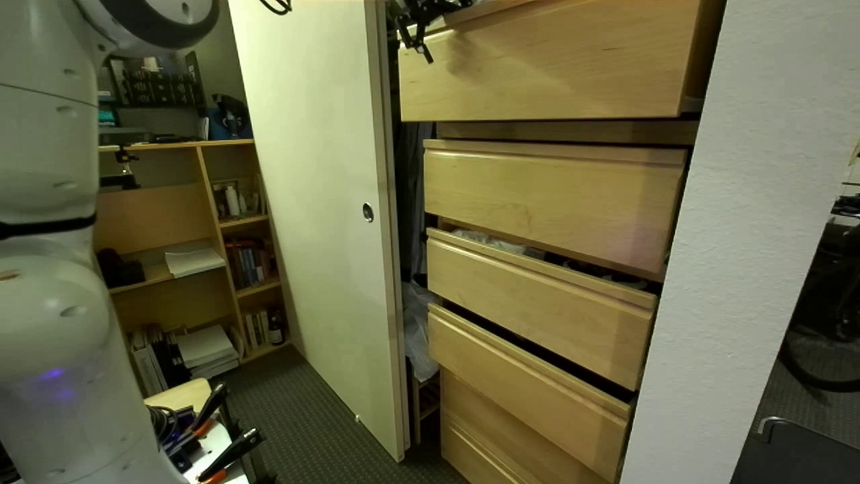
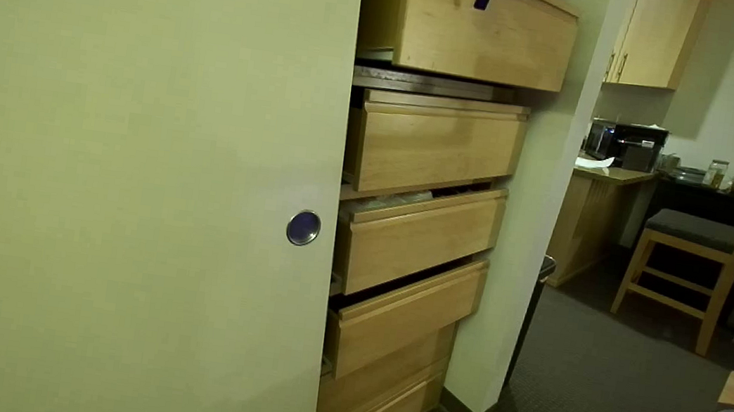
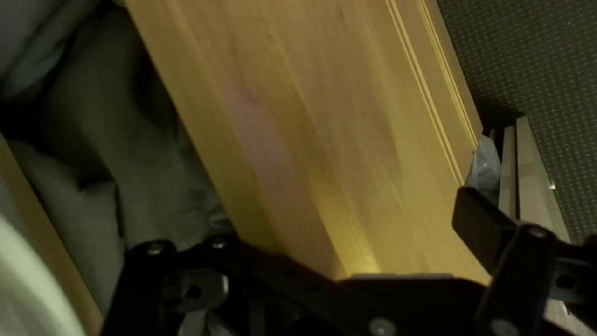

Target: Open the topmost drawer

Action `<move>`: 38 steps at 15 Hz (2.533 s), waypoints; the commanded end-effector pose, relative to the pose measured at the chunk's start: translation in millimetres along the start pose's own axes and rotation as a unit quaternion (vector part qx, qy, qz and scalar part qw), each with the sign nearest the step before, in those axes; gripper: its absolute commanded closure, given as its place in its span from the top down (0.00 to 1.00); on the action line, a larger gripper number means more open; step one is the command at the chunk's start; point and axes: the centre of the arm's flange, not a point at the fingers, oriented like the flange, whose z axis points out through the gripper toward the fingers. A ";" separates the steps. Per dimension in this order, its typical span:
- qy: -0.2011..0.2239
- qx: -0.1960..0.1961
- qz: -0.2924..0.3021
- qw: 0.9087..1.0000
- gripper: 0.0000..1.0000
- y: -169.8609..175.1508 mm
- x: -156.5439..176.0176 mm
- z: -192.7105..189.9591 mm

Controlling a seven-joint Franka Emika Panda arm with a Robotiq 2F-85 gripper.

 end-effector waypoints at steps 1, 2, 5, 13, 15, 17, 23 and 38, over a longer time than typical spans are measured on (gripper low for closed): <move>-0.007 0.015 0.011 1.000 1.00 -43.3 -18.7 -15.6; -0.008 0.015 0.012 1.000 1.00 -47.7 -21.1 -20.2; -0.011 0.022 0.012 1.000 1.00 -62.5 -25.7 -28.3; -0.014 0.040 0.005 0.999 1.00 -98.4 -37.7 -45.0; -0.012 0.045 0.007 0.999 1.00 -104.3 -43.1 -48.1; -0.011 0.049 0.010 0.999 1.00 -109.2 -49.9 -51.0; -0.006 0.050 0.018 0.999 1.00 -126.7 -75.6 -67.7; 0.014 0.038 0.037 0.998 1.00 -171.5 -108.9 -123.9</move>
